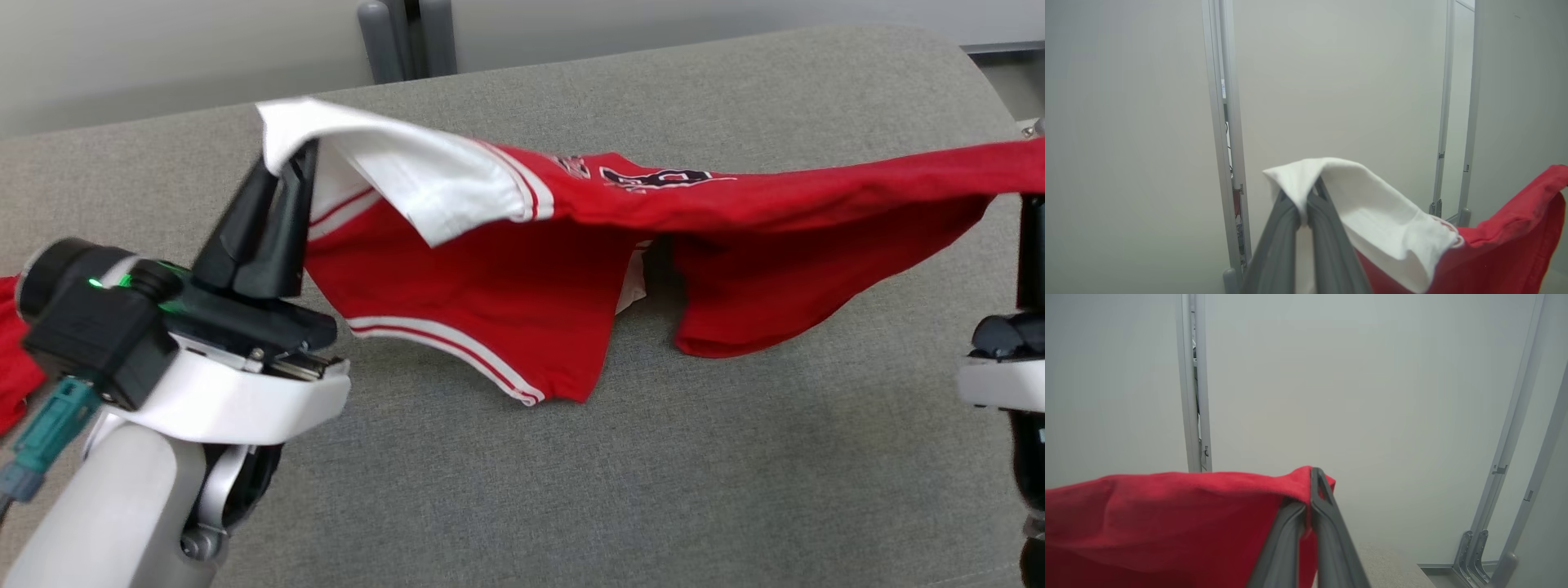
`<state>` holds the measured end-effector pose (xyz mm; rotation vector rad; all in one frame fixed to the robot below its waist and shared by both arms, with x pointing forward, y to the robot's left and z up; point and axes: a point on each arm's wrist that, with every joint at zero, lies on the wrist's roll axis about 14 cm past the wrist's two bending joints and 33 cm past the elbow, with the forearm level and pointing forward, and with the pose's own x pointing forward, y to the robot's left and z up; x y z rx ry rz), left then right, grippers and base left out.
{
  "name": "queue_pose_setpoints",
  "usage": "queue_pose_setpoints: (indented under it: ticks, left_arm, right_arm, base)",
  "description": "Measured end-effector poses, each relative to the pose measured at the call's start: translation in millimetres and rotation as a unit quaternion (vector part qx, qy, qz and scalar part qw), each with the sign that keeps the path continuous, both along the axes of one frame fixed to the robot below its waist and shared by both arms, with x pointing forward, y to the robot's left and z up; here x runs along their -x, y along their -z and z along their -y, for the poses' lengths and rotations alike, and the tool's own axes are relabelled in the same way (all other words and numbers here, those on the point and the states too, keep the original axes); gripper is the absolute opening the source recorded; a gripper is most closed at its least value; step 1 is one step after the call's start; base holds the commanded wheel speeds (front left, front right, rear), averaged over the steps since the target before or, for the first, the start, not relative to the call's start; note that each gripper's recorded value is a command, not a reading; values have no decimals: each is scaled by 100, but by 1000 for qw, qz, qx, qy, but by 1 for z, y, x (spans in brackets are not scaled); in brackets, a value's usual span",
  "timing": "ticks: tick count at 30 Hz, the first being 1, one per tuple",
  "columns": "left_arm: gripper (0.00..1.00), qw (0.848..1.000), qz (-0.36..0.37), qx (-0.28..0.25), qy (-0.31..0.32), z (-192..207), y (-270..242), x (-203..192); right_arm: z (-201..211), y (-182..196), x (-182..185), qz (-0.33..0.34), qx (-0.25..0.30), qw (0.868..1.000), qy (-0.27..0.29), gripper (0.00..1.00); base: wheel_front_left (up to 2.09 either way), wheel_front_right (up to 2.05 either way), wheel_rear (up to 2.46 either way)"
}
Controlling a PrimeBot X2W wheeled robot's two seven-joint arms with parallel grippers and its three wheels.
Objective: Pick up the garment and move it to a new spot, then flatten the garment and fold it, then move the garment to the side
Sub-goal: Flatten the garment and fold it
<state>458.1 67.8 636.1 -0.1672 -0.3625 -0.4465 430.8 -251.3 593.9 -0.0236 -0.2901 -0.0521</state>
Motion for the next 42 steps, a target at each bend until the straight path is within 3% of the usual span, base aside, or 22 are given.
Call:
queue_pose_setpoints:
  ticks: [5,12,17,21,28,36,42]
  left_arm:
    - [0,993,113,17,-27,-16,-75,13]
    - [0,966,254,10,-50,-31,-168,51]
    - [0,957,286,-8,-50,-30,-197,67]
    - [0,960,277,-22,-35,-21,-198,63]
    - [0,976,214,-27,-20,-13,-179,17]
    - [0,990,130,-53,-31,-9,-154,-85]
    - [0,989,119,-57,-65,-20,-149,-145]
  right_arm:
    - [-4,-58,5,75,22,997,-7,0]
    - [-8,-117,17,154,27,988,-13,0]
    - [-11,-131,21,169,18,985,-21,0]
    - [-14,-127,16,158,9,987,-30,0]
    - [-23,-116,-13,135,13,990,-49,0]
    - [-44,-116,-91,114,44,989,-88,0]
    - [-61,-127,-147,111,66,986,-104,0]
  base:
    - [0,0,0]
    - [0,0,0]
    - [0,0,0]
    - [0,0,0]
    - [0,0,0]
    - [0,0,0]
    - [0,0,0]
